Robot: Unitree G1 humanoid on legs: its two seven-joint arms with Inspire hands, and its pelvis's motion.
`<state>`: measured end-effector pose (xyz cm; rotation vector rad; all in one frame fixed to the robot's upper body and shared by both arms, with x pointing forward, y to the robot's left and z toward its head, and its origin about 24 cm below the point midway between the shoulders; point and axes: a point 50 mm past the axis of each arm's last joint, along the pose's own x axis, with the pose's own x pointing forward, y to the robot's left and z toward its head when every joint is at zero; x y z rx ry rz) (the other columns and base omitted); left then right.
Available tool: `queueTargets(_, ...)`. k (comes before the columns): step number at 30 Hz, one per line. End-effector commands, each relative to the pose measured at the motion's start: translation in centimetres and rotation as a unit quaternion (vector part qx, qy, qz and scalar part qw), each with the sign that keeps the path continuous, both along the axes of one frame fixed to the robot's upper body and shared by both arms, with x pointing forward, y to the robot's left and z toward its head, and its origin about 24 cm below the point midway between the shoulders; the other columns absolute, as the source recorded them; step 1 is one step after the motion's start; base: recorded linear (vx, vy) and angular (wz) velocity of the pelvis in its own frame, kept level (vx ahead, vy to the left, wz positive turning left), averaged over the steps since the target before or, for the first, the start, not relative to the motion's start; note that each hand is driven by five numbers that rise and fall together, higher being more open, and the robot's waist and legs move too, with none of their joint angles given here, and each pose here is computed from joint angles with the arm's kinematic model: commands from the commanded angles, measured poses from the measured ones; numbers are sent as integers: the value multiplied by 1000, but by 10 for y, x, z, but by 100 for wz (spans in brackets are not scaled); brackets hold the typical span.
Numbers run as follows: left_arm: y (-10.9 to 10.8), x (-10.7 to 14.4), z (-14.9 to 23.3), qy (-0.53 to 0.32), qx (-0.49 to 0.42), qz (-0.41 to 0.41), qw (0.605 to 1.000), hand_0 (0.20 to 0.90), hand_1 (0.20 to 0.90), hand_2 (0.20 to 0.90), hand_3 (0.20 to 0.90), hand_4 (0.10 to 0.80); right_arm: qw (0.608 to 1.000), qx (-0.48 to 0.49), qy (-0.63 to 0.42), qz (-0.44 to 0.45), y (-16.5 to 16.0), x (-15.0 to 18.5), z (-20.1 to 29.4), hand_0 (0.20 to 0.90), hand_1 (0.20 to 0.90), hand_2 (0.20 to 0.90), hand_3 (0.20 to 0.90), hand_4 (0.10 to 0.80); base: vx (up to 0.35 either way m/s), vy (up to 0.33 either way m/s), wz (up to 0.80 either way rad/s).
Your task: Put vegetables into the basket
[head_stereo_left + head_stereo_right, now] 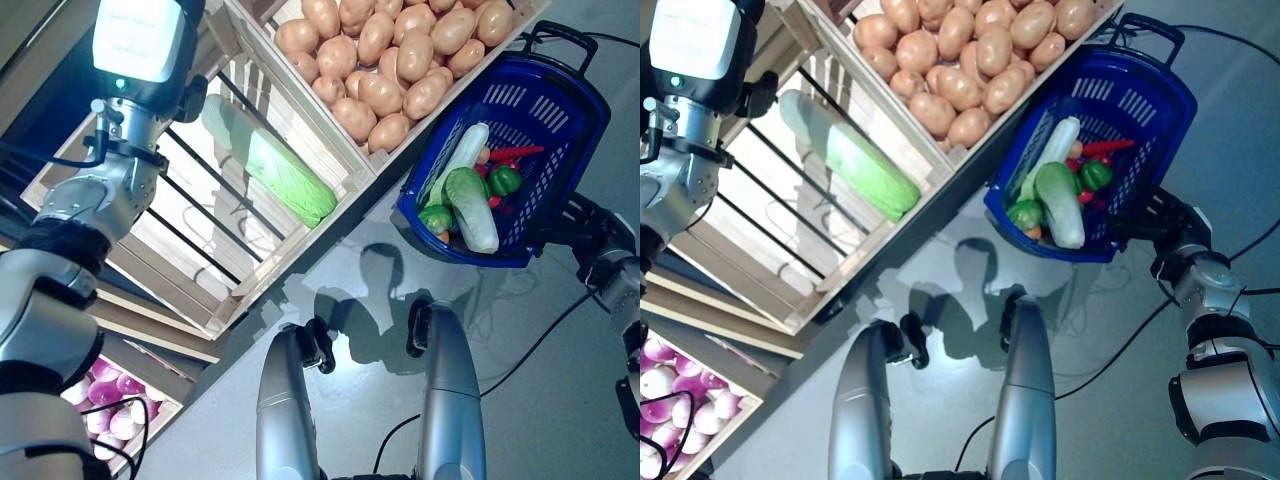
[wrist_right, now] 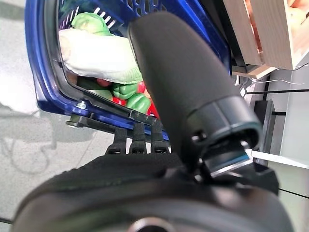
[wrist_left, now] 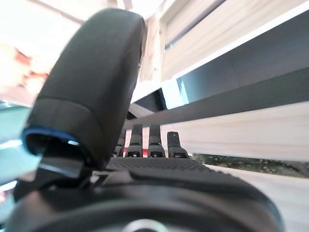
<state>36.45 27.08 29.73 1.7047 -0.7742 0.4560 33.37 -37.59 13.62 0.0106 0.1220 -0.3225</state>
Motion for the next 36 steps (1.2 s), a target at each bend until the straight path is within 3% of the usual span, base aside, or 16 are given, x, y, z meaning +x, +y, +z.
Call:
queueTargets(1,26,-24,42,-54,36,38,997,900,900,900,900,800,997,-16,-81,-12,-18,-7,36,900,900,900,900,800,0,0,0)
queueTargets(12,27,-19,26,36,84,68,993,900,900,900,900,800,997,-26,-77,-19,-26,-11,43,900,900,900,900,800,0,18,1)
queueTargets(26,23,-15,18,40,91,58,993,900,900,900,900,800,996,-34,-79,-14,-23,-8,48,900,900,900,900,800,0,0,0)
queueTargets(36,12,-2,11,100,128,81,983,900,900,900,900,800,996,-37,-85,-18,-22,-4,58,900,900,900,900,800,-4,4,-1)
